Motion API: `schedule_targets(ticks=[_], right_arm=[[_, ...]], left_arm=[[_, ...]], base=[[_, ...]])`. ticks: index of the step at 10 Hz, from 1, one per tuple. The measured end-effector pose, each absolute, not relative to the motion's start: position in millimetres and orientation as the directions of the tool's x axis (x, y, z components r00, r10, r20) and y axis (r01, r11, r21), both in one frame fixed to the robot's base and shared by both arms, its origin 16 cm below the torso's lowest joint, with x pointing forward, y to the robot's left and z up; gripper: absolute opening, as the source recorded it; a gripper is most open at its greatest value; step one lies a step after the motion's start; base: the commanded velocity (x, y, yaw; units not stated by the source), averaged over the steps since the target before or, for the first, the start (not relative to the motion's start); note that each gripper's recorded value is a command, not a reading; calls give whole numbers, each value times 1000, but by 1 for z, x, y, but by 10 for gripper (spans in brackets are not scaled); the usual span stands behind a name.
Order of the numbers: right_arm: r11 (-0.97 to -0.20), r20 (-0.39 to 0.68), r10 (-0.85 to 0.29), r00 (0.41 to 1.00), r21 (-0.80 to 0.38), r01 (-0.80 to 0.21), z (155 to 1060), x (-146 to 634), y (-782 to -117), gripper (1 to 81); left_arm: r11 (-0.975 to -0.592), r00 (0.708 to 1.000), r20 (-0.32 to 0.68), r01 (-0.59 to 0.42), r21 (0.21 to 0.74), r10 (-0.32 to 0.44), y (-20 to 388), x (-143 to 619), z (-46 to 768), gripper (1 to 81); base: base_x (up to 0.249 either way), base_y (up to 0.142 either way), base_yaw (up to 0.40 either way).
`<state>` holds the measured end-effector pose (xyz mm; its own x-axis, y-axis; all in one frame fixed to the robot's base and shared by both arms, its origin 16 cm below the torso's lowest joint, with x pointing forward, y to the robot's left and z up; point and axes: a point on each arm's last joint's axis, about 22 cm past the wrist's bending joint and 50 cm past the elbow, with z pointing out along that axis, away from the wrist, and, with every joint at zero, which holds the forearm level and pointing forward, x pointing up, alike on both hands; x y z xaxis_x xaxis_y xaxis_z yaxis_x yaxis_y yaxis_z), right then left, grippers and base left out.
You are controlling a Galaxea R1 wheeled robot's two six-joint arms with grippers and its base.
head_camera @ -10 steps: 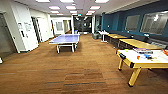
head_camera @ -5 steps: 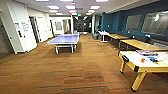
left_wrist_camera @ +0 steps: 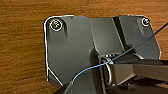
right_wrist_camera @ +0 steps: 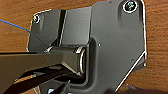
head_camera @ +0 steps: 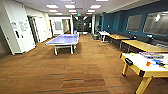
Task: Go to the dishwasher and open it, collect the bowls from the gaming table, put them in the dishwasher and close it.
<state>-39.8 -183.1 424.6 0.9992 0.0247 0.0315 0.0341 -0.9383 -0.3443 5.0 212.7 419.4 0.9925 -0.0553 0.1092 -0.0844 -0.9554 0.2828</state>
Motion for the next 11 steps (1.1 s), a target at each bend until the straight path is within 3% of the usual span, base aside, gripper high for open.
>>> schedule_targets(ticks=[6,11], right_arm=[[-937,29,25,999,-348,33,425,-41,-180,811],[-937,31,24,999,-347,34,425,-39,-181,811]], left_arm=[[-955,993,108,-84,283,-55,213,6,419,811],[-955,993,108,-84,283,-55,213,5,419,811]], base=[[182,0,0],[20,0,0]])
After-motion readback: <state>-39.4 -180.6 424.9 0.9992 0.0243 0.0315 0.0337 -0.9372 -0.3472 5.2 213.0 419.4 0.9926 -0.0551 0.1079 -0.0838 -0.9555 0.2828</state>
